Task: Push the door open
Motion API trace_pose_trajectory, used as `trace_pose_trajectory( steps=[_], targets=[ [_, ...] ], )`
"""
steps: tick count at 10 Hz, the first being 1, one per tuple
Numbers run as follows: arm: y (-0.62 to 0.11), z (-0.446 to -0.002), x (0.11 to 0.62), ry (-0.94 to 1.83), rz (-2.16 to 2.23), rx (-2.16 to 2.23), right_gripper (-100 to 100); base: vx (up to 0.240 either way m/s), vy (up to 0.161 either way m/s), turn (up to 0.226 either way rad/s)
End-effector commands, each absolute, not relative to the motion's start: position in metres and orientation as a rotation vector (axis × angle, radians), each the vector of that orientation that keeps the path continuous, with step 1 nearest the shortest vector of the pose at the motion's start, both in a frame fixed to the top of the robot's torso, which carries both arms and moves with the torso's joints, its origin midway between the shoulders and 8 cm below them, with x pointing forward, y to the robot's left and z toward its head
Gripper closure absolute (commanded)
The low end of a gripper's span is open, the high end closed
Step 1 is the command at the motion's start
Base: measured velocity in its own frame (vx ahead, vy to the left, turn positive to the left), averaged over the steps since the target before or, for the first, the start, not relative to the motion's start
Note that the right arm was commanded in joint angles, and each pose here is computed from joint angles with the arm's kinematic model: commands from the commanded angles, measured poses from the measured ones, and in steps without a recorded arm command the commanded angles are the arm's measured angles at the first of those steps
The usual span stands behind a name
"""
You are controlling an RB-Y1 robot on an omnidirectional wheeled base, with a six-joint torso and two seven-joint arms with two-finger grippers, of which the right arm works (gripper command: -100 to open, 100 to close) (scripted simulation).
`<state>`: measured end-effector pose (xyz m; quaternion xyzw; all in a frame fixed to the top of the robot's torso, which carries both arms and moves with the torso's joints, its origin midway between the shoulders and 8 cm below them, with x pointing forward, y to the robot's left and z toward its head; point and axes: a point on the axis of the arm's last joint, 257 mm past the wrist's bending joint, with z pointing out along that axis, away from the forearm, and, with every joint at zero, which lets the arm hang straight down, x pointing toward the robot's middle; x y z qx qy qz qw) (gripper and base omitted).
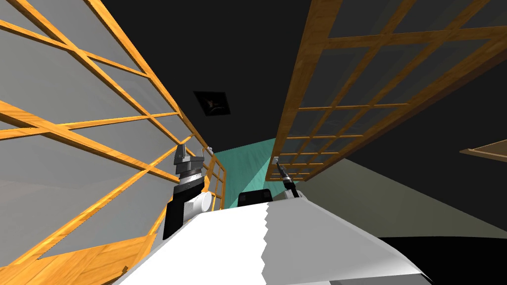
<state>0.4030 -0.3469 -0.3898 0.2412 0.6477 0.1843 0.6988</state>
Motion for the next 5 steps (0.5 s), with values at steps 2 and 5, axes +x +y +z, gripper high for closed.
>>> trace_pose_trajectory(
  steps=[2,5],
  targets=[
    [-0.3435,-0.3905,0.4055,1.464,0.369,0.480,-100,-0.027,0.021,-0.053],
    [-0.3377,-0.3916,0.4099,1.493,0.308,0.392,-100,-0.037,0.033,-0.076]
  ],
)
